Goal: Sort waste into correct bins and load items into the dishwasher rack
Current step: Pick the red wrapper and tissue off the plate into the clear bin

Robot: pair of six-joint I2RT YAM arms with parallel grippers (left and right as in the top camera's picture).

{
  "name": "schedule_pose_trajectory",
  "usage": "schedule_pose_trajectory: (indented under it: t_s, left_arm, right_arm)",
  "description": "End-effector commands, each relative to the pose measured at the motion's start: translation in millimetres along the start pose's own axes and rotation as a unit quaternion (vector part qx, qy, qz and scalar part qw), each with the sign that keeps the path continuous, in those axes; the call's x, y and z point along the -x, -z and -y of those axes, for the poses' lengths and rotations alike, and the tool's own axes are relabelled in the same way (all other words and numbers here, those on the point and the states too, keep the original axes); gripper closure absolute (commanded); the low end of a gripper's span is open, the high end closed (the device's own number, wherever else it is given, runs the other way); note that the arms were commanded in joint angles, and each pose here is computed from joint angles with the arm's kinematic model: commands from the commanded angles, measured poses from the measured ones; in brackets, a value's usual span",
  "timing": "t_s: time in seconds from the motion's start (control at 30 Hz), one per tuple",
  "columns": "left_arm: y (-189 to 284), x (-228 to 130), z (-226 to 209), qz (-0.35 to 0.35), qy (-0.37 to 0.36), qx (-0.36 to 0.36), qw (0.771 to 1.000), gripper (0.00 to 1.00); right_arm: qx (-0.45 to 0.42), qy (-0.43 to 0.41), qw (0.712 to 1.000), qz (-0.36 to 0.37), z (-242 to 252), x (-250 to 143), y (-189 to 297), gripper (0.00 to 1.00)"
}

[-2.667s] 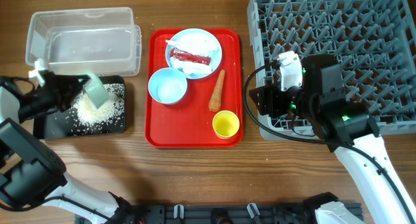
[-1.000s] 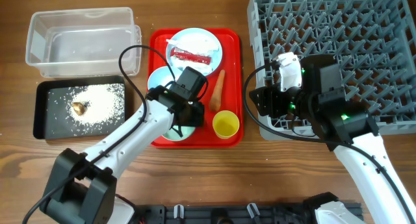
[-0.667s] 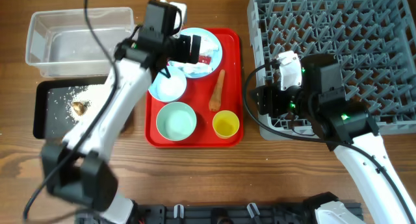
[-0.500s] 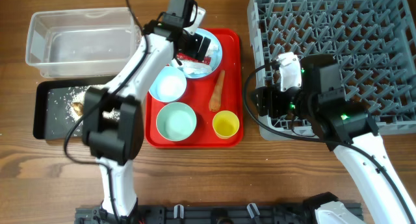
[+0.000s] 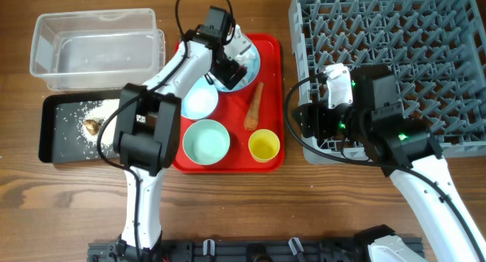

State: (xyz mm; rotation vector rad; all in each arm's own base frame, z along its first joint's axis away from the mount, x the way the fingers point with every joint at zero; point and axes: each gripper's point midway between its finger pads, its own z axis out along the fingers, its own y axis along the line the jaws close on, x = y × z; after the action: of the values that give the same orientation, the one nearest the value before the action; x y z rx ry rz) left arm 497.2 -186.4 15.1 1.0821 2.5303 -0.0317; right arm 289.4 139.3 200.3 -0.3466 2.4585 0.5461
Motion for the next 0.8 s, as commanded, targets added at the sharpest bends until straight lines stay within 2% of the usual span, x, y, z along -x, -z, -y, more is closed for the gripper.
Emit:
schedule_pose_trajectory:
  t_s: [0.0,0.03,0.07,0.1,0.23,0.3,0.37,0.5,0.63,0.77]
  left_arm:
    - [-31,-18,6,-0.029,-0.008,-0.012,0.999,0.13]
    - [-32,-19,7,-0.031,-0.008,-0.013,0.999,0.35]
    - [-32,-19,7,-0.031,-0.008,-0.013,0.999,0.72]
    - [-32,-19,7,-0.031,-0.008,-0.013,0.999,0.96]
    - [-26,-9,2,-0.013,0.06,-0.003,0.998,0.96]
    - [-5,4,-6,0.008,0.118,0.006,0.993,0.96]
    - [35,23,-22,0.051,0.189,0.021,0.981,0.96]
    - [127,40,-66,0.136,0.282,0.052,0.948,0.96]
    - [191,12,-120,0.171,0.336,0.092,0.922,0.96]
    - [204,-41,-176,0.158,0.395,0.129,0.896,0.96]
  right_arm:
    - [-0.01,-0.006,1.0,0.006,3,5,2,0.22]
    - [-0.01,-0.006,1.0,0.006,3,6,2,0.22]
    - [-0.011,-0.006,1.0,0.007,3,6,2,0.22]
    - [-0.011,-0.006,1.0,0.007,3,6,2,0.22]
    - [-0.01,-0.006,1.0,0.007,3,6,2,0.22]
    - [-0.01,-0.006,1.0,0.007,3,6,2,0.22]
    - [-0.01,-0.006,1.0,0.006,3,6,2,0.22]
    - [-0.01,-0.006,1.0,0.006,3,6,2,0.22]
    - [-0.01,-0.006,1.0,0.006,3,6,2,0.23]
    - [-0.01,-0.008,1.0,0.006,3,6,2,0.22]
